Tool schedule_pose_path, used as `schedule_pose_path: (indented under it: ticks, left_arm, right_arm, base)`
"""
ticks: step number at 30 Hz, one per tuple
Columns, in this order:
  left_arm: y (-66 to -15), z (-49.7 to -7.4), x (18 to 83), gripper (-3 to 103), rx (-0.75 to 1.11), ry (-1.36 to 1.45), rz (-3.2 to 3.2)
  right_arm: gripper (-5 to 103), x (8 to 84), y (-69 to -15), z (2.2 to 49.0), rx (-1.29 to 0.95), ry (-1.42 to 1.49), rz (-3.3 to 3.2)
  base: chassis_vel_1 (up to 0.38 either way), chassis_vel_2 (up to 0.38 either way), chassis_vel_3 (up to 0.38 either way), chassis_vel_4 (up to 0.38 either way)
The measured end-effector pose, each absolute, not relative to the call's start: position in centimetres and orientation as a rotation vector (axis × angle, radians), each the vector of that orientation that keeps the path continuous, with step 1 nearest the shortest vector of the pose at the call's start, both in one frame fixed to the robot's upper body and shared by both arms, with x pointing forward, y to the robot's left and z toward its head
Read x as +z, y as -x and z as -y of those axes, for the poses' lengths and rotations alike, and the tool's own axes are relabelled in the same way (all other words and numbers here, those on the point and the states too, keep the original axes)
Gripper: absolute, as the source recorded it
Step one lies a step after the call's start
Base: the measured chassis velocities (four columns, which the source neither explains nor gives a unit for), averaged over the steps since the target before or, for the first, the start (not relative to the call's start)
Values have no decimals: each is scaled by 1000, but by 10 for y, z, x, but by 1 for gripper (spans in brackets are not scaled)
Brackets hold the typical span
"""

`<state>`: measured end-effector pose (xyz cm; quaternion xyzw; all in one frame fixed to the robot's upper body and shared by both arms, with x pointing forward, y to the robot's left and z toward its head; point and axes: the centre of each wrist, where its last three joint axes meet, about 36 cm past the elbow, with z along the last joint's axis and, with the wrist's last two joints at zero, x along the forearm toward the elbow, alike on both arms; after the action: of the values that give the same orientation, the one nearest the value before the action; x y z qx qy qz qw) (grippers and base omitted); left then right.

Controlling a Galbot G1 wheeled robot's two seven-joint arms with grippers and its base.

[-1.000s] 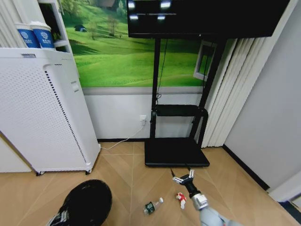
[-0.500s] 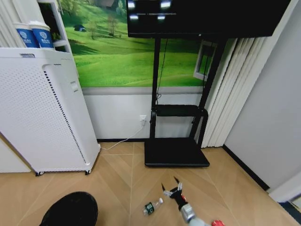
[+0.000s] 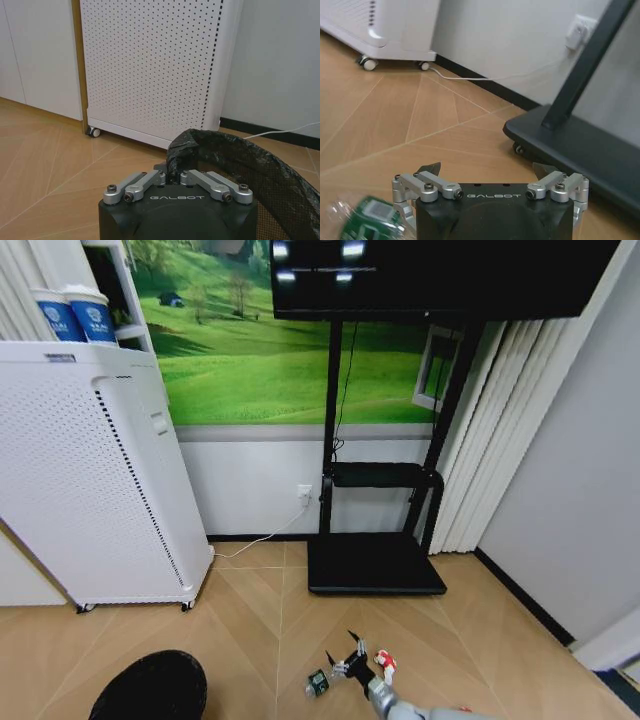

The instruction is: Pick up the trash bin and place the garbage on the floor into it.

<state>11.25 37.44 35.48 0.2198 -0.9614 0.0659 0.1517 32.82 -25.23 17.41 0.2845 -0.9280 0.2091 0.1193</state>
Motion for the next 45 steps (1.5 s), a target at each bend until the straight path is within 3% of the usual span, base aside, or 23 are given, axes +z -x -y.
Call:
schedule_pose_path:
  ticks: [2, 4, 16, 32, 45]
  left_arm:
    - [-116, -374, 350, 7, 195, -621, 2758]
    - [-118, -373, 349, 7, 201, -616, 2759]
    - [-130, -371, 346, 7, 222, -597, 2770]
    - [-135, -362, 352, 7, 244, -578, 2782]
    - [-133, -357, 349, 7, 264, -558, 2788]
  right_arm:
    - [100, 172, -358, 283, 924, -1078, 2702]
    - [100, 178, -370, 297, 1025, -1148, 2679]
    - [100, 188, -388, 367, 1411, -1454, 2488]
    - [100, 156, -363, 368, 1474, -1763, 2260]
    - [100, 120, -371, 350, 1452, -1754, 2192]
  base:
    - [0, 0, 0, 0]
    - [0, 0, 0, 0]
    - [0, 0, 0, 0]
    - [0, 0, 0, 0]
    - [0, 0, 0, 0]
